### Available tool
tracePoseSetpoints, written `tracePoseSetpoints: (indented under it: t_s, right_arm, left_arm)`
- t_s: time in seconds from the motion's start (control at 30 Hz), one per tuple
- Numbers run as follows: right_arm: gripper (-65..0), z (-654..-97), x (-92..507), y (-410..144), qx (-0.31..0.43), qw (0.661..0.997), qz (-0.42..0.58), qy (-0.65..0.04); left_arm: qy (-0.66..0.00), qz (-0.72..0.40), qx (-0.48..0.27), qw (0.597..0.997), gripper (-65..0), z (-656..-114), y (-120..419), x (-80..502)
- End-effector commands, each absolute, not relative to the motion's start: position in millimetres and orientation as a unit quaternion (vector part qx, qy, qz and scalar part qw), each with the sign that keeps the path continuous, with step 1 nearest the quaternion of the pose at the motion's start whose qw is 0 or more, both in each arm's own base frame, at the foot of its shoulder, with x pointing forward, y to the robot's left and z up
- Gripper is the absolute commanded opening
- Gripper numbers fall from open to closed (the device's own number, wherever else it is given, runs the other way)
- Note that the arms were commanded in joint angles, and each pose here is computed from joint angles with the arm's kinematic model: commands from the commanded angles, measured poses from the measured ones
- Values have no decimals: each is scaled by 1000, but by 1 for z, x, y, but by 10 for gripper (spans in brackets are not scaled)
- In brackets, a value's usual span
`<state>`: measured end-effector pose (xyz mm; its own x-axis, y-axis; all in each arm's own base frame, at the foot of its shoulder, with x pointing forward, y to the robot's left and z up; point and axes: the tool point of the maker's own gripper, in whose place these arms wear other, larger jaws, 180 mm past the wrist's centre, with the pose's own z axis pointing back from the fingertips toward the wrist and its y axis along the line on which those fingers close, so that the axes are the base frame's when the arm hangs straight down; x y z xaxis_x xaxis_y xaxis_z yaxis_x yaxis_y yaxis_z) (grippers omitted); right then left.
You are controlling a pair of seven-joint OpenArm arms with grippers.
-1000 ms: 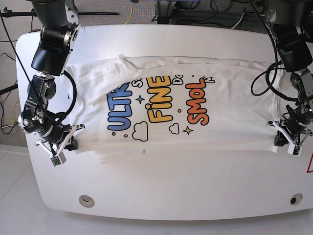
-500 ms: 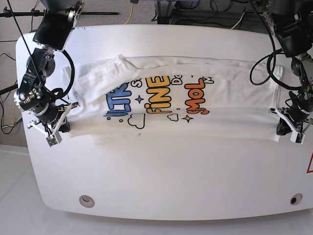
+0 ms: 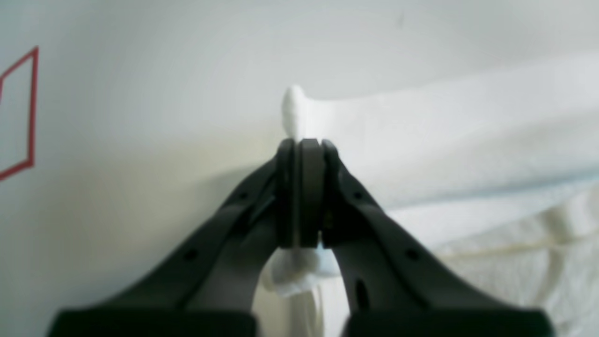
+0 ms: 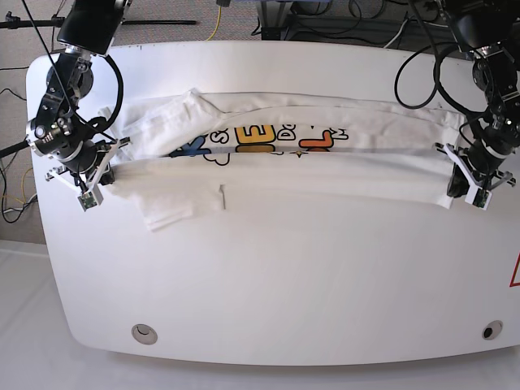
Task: Fold the T-shirt properly
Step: 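Lift the pinched edges and fold them toward the collar with both grippers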
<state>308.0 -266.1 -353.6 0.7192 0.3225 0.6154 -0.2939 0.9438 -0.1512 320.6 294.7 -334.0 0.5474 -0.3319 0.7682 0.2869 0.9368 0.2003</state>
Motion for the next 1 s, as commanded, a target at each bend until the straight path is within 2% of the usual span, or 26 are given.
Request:
tracePoseSetpoints:
  t_s: [0.0,0.47,0.97]
  right_arm:
    - [-649,-345,312,-267,-29,920,174,-349]
    - [-650,-374,275,-266,-22,937,179,-300]
    - [-650,-376,271,-266,-20,939,176,-296]
  left_arm:
    - [-450,-174,47,875,-640,-326,307,316]
    - [-415,-159,39,895,-645,-354,320,295]
    - [-398,-163,36,902,-649,-364,314,284]
